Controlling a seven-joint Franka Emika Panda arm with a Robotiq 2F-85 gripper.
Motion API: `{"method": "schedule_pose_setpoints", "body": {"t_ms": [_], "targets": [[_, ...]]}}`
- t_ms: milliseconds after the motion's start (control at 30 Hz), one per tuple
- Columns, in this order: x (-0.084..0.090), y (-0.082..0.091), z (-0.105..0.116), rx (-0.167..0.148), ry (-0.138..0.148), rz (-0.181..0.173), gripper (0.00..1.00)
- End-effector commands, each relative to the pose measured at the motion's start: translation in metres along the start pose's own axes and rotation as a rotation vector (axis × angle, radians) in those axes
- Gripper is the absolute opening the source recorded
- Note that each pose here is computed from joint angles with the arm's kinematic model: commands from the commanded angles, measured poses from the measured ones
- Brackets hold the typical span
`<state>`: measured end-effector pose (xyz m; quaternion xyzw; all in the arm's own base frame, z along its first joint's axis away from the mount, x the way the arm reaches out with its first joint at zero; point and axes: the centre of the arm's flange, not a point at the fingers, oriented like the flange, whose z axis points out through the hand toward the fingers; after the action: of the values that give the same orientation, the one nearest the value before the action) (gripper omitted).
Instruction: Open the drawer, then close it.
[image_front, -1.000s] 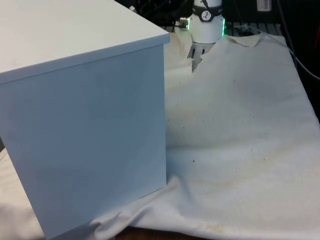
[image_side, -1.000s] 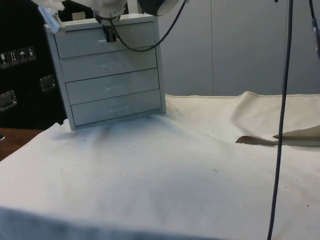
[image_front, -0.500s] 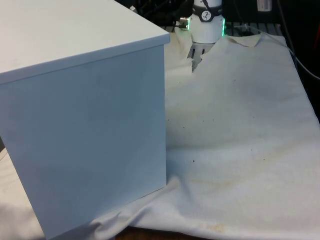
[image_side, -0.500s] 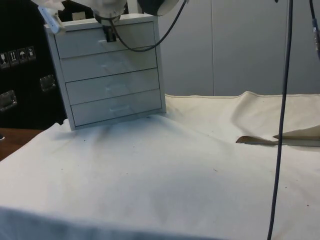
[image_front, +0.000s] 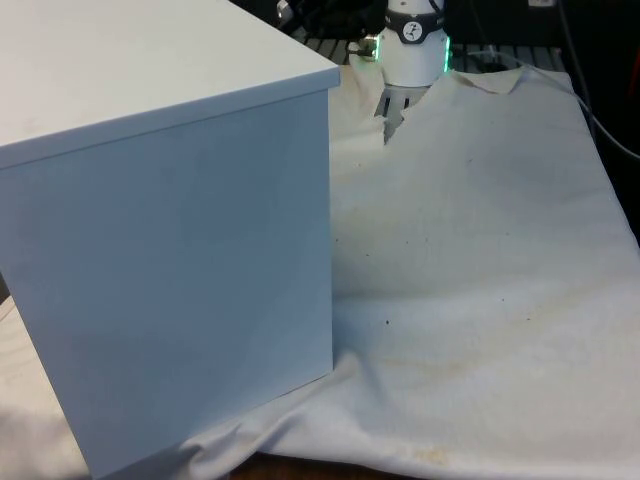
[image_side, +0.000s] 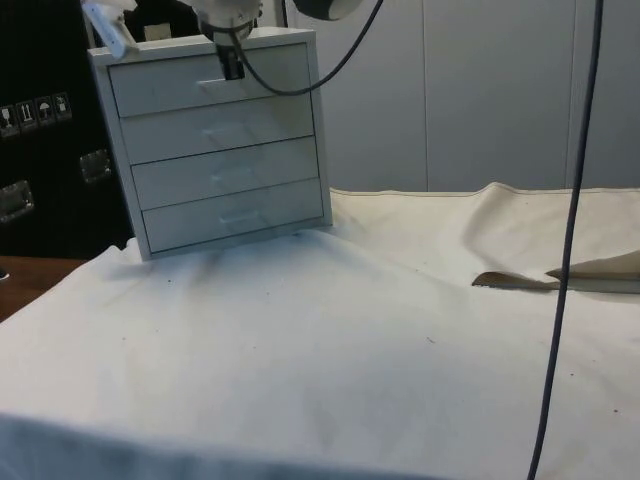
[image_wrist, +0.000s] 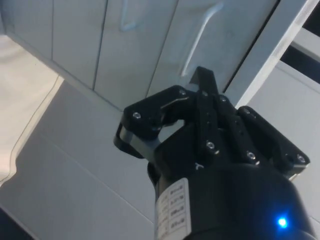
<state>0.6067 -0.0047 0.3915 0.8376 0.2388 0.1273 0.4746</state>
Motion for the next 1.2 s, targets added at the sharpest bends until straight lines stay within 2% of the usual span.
{"method": "schedule_pose_setpoints", "body": {"t_ms": [0,167,200,233,467,500,533,767,800,1067,1100,1133,1167], "targets": [[-0.003,-0.001,-0.005,-0.006,0.002,0.001,0.0],[-0.009,-0.005,-0.017,0.005,-0.005,0.005,0.0],[-0.007,-0.005,-0.014,0.014,-0.011,0.004,0.0],[-0.01,-0.005,-0.019,0.006,-0.006,0.005,0.0],[-0.018,-0.012,-0.035,0.021,-0.014,0.008,0.0],[-0.017,-0.013,-0.032,0.03,-0.02,0.009,0.0],[-0.019,-0.013,-0.037,0.022,-0.015,0.009,0.0],[-0.027,-0.022,-0.061,0.041,-0.018,0.013,0.0],[-0.026,-0.021,-0.057,0.043,-0.021,0.013,0.0],[-0.026,-0.032,-0.069,0.079,-0.001,0.009,0.0],[-0.025,-0.031,-0.069,0.068,-0.004,0.012,0.0],[-0.025,-0.034,-0.069,0.089,0.002,0.01,0.0],[-0.025,-0.035,-0.069,0.096,0.005,0.011,0.0]]}}
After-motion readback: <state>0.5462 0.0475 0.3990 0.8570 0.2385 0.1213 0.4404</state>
